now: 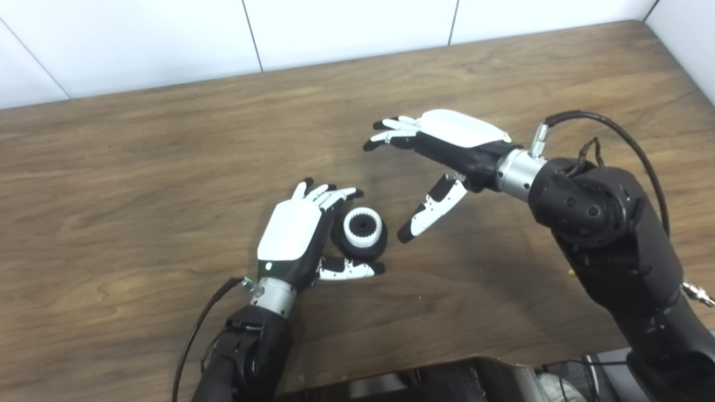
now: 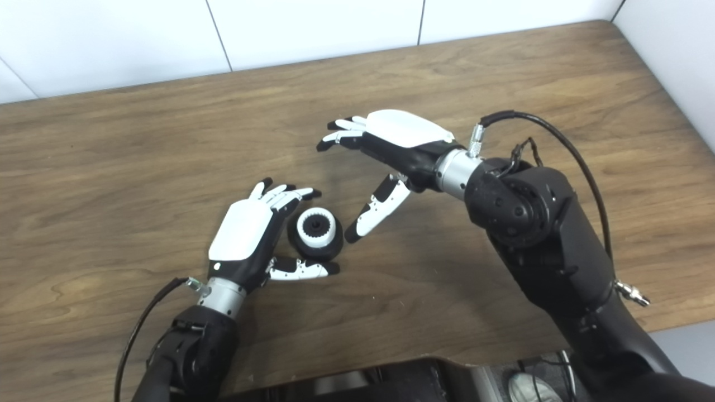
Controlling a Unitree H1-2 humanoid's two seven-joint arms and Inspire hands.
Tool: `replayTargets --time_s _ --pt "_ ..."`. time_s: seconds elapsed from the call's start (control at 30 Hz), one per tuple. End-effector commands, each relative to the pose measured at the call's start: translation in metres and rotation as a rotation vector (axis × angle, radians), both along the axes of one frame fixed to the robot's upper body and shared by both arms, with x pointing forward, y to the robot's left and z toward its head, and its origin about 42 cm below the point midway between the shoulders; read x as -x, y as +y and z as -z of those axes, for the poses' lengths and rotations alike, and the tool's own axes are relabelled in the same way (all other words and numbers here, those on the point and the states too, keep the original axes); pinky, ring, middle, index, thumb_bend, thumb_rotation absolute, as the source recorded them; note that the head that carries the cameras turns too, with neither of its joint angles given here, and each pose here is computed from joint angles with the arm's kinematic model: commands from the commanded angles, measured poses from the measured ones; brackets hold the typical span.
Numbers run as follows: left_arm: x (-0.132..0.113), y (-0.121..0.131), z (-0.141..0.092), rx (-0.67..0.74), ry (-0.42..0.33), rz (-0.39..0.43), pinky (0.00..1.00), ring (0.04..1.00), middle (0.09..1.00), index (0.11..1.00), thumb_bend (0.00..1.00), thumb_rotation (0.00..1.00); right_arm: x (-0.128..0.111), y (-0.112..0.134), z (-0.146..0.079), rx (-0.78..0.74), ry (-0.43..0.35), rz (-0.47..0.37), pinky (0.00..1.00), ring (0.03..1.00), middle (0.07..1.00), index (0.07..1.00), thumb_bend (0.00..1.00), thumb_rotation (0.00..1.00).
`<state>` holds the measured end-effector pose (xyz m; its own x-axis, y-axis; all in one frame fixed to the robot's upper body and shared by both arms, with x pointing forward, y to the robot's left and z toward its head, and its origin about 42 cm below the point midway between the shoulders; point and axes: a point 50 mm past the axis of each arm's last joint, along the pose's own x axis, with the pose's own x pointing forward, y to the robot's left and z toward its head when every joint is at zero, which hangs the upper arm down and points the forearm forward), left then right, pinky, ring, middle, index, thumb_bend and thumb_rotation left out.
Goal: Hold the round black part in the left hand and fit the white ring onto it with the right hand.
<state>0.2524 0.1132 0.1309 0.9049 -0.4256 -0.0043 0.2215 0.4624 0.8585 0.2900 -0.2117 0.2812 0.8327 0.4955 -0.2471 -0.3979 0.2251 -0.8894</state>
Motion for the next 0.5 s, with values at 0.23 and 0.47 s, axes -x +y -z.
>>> replayTargets --time_s 0.23,0.47 --pt "-0.008 0.01 -0.004 -0.018 0.041 -0.047 1.0 0.91 0.896 0.997 1.0 0.38 -0.006 -0.003 -0.009 -0.02 -0.053 0.029 1.0 1.0 0.981 0.874 1.0 0.4" --pt "-0.008 0.023 -0.014 0.03 0.023 -0.088 1.0 0.919 0.903 1.0 1.0 0.39 -0.009 -0.003 -0.003 -0.028 -0.051 0.039 1.0 1.0 0.977 0.871 1.0 0.4"
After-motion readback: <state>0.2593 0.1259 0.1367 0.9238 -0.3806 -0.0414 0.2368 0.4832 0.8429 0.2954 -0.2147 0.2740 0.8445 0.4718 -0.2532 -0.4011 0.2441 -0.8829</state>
